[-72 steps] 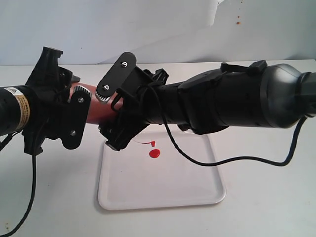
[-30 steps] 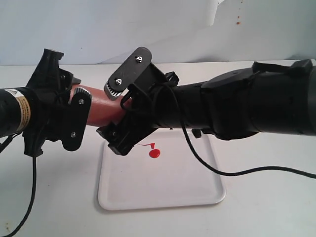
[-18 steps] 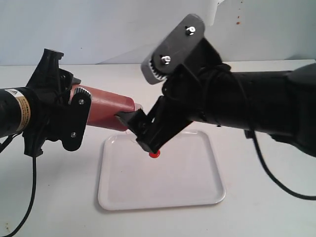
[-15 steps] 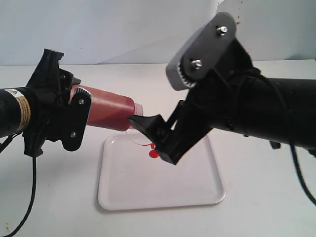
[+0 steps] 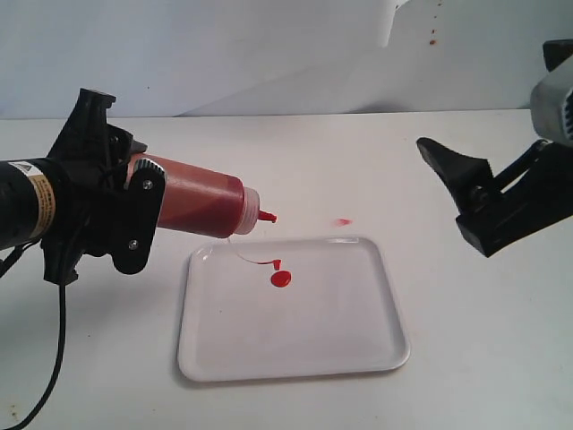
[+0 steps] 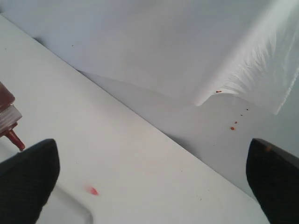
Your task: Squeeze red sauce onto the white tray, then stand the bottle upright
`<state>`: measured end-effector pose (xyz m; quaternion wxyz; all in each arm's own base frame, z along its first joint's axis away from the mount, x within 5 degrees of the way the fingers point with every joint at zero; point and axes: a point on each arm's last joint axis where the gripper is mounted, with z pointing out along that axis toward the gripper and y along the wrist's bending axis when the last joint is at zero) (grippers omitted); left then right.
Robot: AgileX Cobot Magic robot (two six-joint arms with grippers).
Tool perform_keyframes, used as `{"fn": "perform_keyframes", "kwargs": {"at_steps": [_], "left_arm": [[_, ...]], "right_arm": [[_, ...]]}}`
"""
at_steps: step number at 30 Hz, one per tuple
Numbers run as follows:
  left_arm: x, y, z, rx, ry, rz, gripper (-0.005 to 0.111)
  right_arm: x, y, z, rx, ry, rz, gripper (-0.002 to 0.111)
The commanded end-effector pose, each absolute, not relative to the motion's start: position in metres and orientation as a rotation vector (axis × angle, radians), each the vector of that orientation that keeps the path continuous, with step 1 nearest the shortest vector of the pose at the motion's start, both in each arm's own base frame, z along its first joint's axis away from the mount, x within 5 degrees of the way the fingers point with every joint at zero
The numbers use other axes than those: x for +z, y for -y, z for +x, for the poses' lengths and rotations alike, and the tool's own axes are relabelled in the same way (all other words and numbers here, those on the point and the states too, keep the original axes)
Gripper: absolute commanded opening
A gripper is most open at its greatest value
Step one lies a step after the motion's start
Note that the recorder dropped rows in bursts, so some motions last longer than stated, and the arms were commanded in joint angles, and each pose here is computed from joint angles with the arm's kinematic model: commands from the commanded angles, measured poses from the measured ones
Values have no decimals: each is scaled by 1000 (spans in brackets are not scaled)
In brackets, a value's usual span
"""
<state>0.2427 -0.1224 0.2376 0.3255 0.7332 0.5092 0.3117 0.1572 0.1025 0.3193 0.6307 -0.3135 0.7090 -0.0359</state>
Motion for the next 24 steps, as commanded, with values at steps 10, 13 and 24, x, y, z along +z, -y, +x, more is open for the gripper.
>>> {"fn": "perform_keyframes", "kwargs": {"at_steps": [10, 13, 24], "left_arm": [[241, 126, 242, 790, -1328, 1894, 0], [241, 126, 242, 790, -1328, 1894, 0], [241, 126, 242, 790, -1328, 1894, 0]], "right_arm": [[318, -102, 157, -43, -1646, -670, 105], [318, -102, 157, -43, -1646, -670, 105], [318, -102, 157, -45, -1647, -669, 105]]}}
